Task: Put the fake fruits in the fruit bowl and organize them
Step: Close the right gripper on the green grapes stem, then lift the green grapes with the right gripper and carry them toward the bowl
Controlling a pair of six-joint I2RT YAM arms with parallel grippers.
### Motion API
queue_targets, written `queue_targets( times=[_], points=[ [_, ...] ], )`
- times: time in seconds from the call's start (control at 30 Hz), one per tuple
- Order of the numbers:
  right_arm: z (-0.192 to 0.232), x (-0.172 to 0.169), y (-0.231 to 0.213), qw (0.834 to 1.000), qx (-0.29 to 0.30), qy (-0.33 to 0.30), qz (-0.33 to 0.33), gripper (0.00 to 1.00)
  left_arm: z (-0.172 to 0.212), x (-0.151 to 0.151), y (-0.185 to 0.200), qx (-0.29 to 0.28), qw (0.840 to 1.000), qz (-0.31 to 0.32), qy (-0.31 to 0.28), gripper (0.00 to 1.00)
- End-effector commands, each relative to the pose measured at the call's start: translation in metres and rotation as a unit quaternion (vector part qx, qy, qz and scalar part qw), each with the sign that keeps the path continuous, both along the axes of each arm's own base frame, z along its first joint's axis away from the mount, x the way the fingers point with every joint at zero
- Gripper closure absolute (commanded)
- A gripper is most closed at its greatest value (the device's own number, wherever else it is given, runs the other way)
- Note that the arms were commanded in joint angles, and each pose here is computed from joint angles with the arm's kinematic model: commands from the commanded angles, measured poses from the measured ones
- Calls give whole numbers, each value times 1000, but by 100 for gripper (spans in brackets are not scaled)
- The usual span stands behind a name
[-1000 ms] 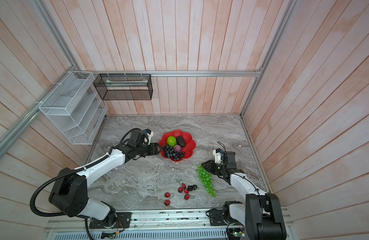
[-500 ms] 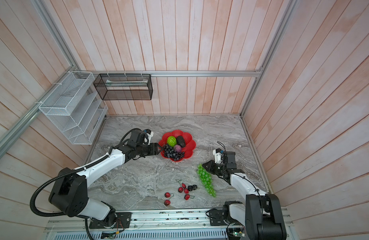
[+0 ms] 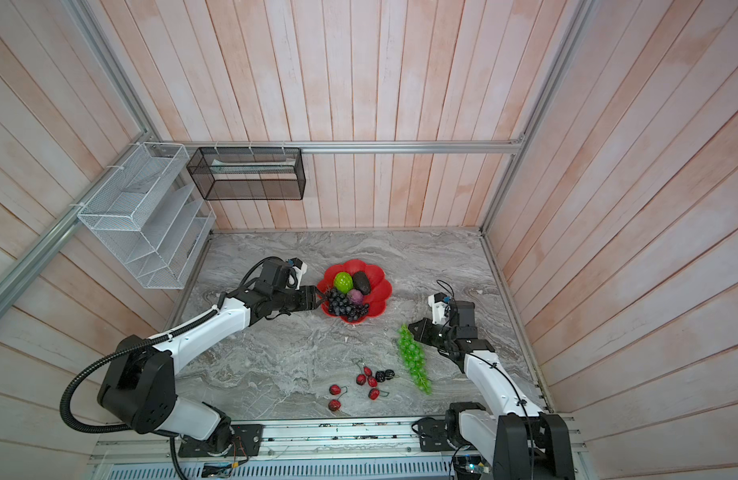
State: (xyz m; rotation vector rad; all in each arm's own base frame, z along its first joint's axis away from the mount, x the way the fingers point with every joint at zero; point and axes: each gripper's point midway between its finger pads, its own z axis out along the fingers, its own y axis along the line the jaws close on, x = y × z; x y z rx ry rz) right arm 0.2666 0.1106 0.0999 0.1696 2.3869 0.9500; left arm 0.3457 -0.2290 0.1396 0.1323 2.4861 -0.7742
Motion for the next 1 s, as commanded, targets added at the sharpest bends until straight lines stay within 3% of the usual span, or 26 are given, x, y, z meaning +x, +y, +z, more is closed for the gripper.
queue_targets(
  times=[0.0,0.23,0.7,0.97],
  points=[
    [27,5,0,999,-8,-30,8,100,10,3,-5,-11,1000,-4,-6,33],
    [52,9,0,998,-12,-57,9,100,14,2,-6,-17,1000,-3,-9,33],
    [-11,34,7,999,-5,2,34,100,11,0,-7,-12,1000,-1,-3,33],
    [-28,56,11,999,-2,14,48,84,7,4,-8,-5,1000,-4,0,33]
  ],
)
